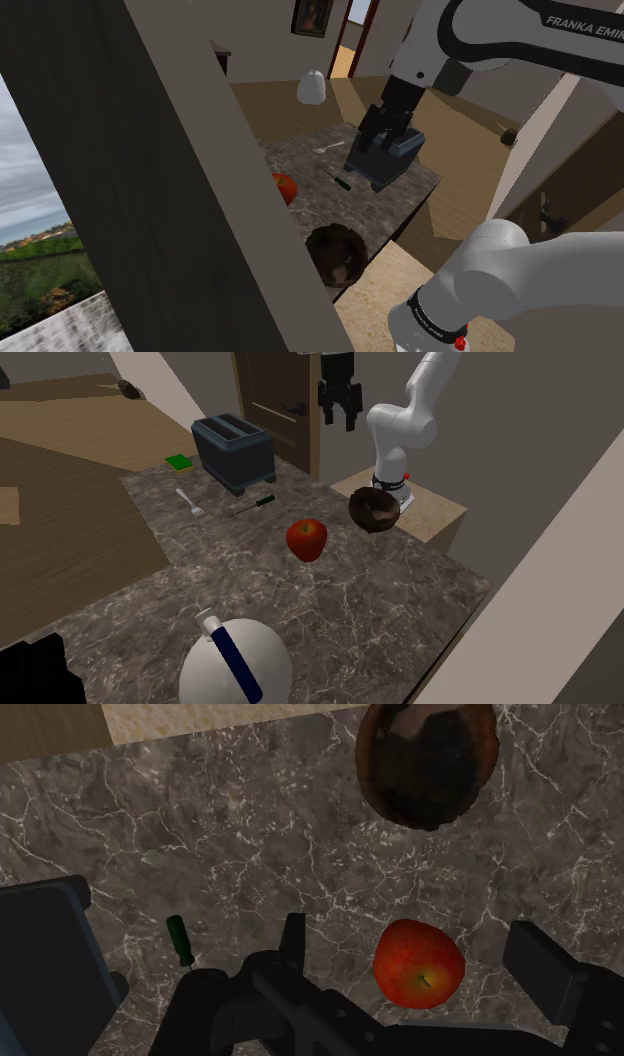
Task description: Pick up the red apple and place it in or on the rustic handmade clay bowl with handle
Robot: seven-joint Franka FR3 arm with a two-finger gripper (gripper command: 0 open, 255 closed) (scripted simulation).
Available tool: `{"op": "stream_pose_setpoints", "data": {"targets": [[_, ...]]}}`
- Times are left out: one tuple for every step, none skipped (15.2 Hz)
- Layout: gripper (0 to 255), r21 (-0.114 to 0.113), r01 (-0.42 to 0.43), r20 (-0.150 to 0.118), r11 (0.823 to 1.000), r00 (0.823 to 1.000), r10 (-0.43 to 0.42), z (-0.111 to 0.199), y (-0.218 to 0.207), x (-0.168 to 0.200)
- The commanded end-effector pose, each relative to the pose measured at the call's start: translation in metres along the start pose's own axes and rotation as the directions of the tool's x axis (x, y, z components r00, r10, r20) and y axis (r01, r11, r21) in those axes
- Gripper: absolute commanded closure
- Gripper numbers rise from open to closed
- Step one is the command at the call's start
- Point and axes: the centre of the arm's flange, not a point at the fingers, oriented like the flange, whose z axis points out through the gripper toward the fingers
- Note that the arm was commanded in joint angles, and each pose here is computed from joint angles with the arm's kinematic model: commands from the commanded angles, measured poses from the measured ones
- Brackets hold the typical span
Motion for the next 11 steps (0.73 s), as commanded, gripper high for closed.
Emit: {"op": "stream_pose_setpoints", "data": {"targets": [[0, 0.000, 0.000, 0.000, 1.000, 1.000, 0.000, 0.000, 0.000, 0.000], [0, -0.008, -0.005, 0.003, 1.000, 1.000, 0.005, 0.007, -0.007, 0.010], [0, -0.015, -0.009, 0.005, 1.000, 1.000, 0.009, 0.014, -0.014, 0.020], [0, -0.023, -0.014, 0.008, 1.000, 1.000, 0.014, 0.022, -0.021, 0.029], [0, -0.030, -0.018, 0.011, 0.999, 1.000, 0.018, 0.029, -0.028, 0.039], [0, -0.038, -0.022, 0.013, 0.999, 1.000, 0.023, 0.036, -0.035, 0.049], [0, -0.045, -0.027, 0.016, 0.999, 0.999, 0.028, 0.044, -0.041, 0.059], [0, -0.053, -0.031, 0.018, 0.998, 0.999, 0.032, 0.052, -0.048, 0.069], [0, -0.061, -0.036, 0.021, 0.998, 0.999, 0.037, 0.059, -0.054, 0.079], [0, -0.068, -0.040, 0.023, 0.997, 0.999, 0.042, 0.067, -0.061, 0.088], [0, -0.076, -0.044, 0.025, 0.996, 0.999, 0.046, 0.075, -0.067, 0.098]]}}
